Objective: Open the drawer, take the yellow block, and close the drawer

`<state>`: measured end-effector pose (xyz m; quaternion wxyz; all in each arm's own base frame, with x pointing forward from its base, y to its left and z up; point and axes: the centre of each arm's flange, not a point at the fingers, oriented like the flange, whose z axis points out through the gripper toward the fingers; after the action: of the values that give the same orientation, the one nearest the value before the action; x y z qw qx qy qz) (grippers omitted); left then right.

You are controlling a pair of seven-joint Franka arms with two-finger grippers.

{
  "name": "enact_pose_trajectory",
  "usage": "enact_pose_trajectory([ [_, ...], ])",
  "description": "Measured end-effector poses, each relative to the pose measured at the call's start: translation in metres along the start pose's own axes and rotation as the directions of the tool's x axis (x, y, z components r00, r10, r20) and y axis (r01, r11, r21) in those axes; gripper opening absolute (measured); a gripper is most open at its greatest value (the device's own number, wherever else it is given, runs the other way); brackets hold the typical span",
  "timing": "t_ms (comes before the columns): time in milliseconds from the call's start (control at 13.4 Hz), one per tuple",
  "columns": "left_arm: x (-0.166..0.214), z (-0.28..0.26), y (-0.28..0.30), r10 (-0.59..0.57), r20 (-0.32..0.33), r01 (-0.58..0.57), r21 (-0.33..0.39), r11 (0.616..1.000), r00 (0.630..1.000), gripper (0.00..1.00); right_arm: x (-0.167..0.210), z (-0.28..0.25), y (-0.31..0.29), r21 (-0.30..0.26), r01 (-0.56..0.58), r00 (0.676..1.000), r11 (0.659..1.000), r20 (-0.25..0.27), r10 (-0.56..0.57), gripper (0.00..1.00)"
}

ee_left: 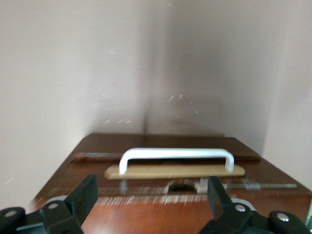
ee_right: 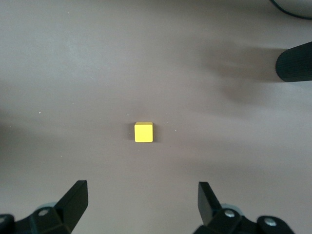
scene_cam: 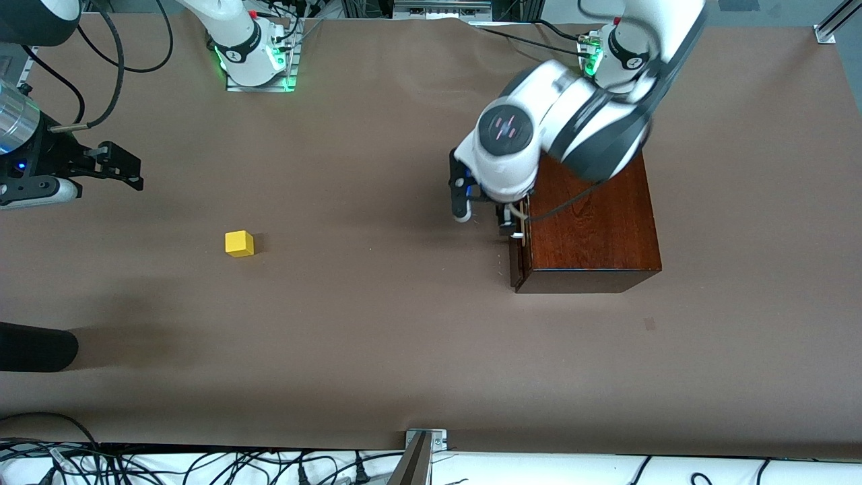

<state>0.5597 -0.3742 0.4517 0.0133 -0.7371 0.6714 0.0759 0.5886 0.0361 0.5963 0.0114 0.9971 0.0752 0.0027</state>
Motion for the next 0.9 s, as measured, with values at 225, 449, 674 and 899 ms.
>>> enact_pose_trajectory([
  [225,-0.085,-0.059,-0.035,-0.140,-0.039,0.142,0.058,0.988,0.989,1.00,0.000,0.000,0.000,0.000,-0.001,1.000,1.000,0.001,0.001,1.00],
  [449,-0.161,-0.083,-0.071,-0.276,-0.047,0.278,0.075,0.957,0.960,1.00,0.000,0.000,0.002,0.000,-0.003,1.000,1.000,0.001,0.003,1.00],
  [674,-0.219,-0.093,-0.093,-0.457,-0.052,0.460,0.101,0.882,0.888,1.00,-0.002,0.002,0.004,0.001,-0.007,1.000,1.000,0.018,0.007,1.00],
  [899,-0.240,-0.117,-0.076,-0.750,-0.106,0.757,0.081,0.648,0.653,1.00,-0.003,0.004,0.006,0.002,-0.011,0.999,1.000,0.032,0.011,1.00],
])
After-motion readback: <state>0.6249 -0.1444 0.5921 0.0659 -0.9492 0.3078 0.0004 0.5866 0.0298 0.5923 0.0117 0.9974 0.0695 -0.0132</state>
